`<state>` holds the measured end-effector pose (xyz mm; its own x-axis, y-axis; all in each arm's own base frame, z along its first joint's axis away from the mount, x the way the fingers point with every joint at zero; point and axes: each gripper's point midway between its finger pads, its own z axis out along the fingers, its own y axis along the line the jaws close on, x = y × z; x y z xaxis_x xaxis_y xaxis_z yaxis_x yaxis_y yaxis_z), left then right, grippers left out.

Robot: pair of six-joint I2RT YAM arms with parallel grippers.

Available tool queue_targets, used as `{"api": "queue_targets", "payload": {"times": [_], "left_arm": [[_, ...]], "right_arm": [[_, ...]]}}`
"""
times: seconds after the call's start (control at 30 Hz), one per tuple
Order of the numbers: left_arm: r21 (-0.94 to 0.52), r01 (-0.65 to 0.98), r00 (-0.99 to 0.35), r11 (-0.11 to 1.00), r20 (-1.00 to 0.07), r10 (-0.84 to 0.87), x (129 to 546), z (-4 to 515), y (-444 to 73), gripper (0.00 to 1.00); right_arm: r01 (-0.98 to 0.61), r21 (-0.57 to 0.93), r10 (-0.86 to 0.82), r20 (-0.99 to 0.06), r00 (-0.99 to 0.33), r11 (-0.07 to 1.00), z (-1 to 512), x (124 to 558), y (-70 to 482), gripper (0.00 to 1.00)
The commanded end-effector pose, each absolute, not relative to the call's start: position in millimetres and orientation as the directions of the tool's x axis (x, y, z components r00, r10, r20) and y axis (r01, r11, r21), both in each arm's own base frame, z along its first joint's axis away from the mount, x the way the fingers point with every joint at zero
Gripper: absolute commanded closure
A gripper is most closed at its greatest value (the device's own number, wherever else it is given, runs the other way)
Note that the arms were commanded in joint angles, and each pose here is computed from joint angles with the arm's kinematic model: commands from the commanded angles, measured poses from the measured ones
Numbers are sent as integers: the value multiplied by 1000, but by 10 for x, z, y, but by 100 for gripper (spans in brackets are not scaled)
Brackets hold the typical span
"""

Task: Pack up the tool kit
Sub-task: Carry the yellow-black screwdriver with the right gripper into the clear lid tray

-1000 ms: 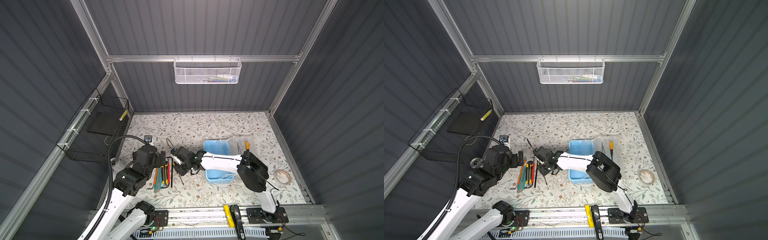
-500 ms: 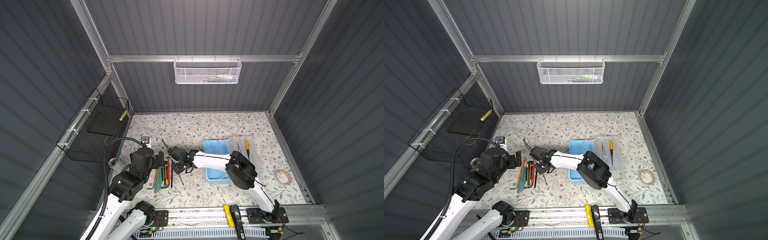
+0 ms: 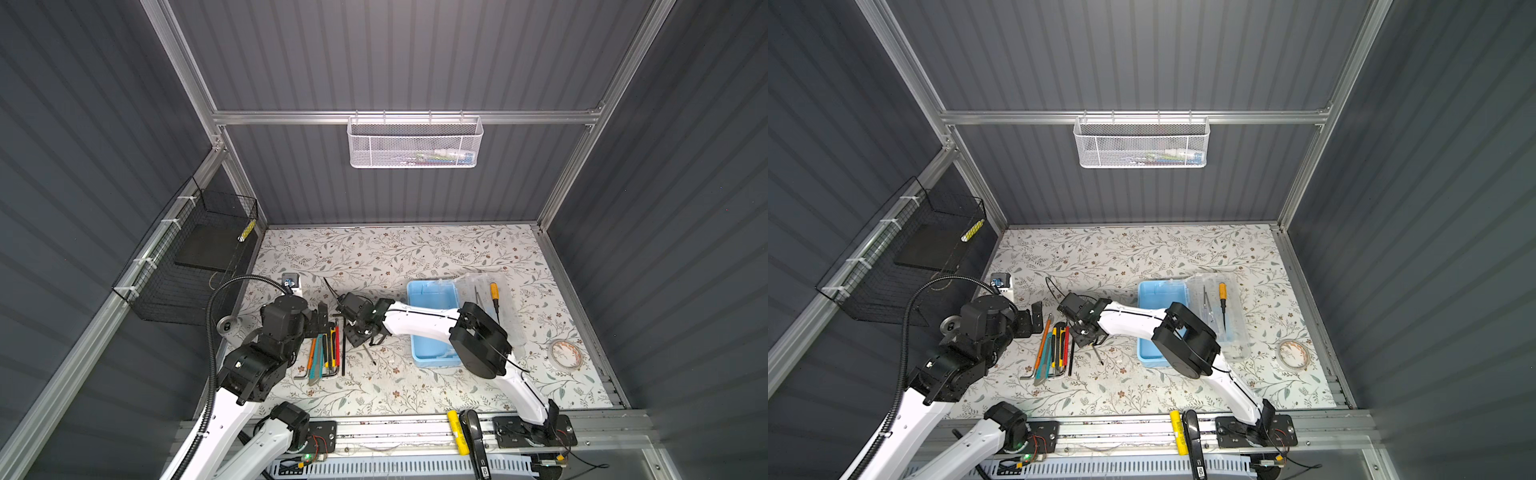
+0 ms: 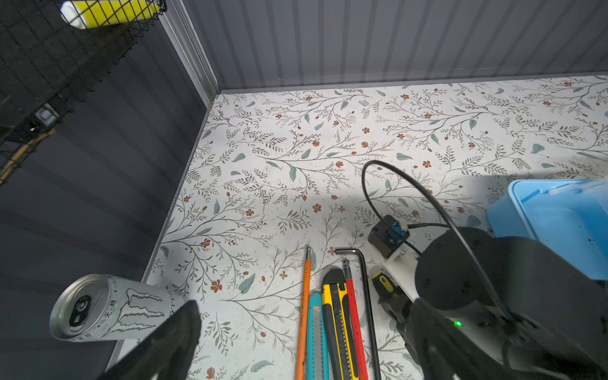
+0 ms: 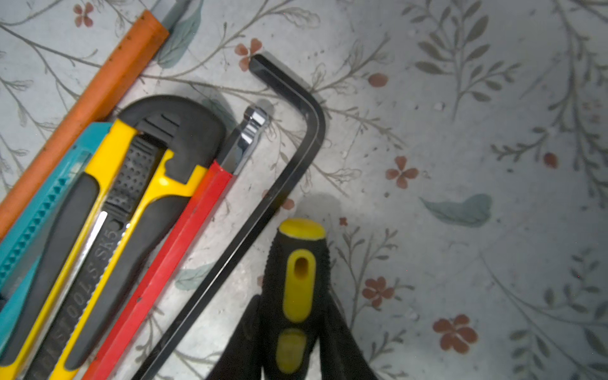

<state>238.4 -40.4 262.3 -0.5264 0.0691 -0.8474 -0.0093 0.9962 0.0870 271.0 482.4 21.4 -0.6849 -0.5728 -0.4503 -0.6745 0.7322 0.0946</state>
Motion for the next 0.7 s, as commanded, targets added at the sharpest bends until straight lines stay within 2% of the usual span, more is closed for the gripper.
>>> {"api": "queue_targets", "payload": {"times": [0.0,0.17,0.33,0.53,0.67], "left_arm": [[91,-9,-530,996,-845,72,2399,2638,-402,0],[99,-15,-550,995,-832,75,2427,2602,-409,1],[88,1,-561,996,-825,73,2448,2563,-458,1],[138,-14,-587,990,-803,104,2501,2482,-428,1],[147,-20,-593,989,-798,106,2503,2453,-414,1]], "right_arm": [[-660,68,-570,-444,-691,748,360,2718,4695,78],[-662,95,-547,-482,-684,744,631,2718,4629,94],[-665,110,-533,-509,-676,739,992,2755,4329,99],[-605,143,-441,-558,-703,784,1530,2902,3502,100],[-505,81,-371,-582,-724,859,1745,3056,2720,100]]}}
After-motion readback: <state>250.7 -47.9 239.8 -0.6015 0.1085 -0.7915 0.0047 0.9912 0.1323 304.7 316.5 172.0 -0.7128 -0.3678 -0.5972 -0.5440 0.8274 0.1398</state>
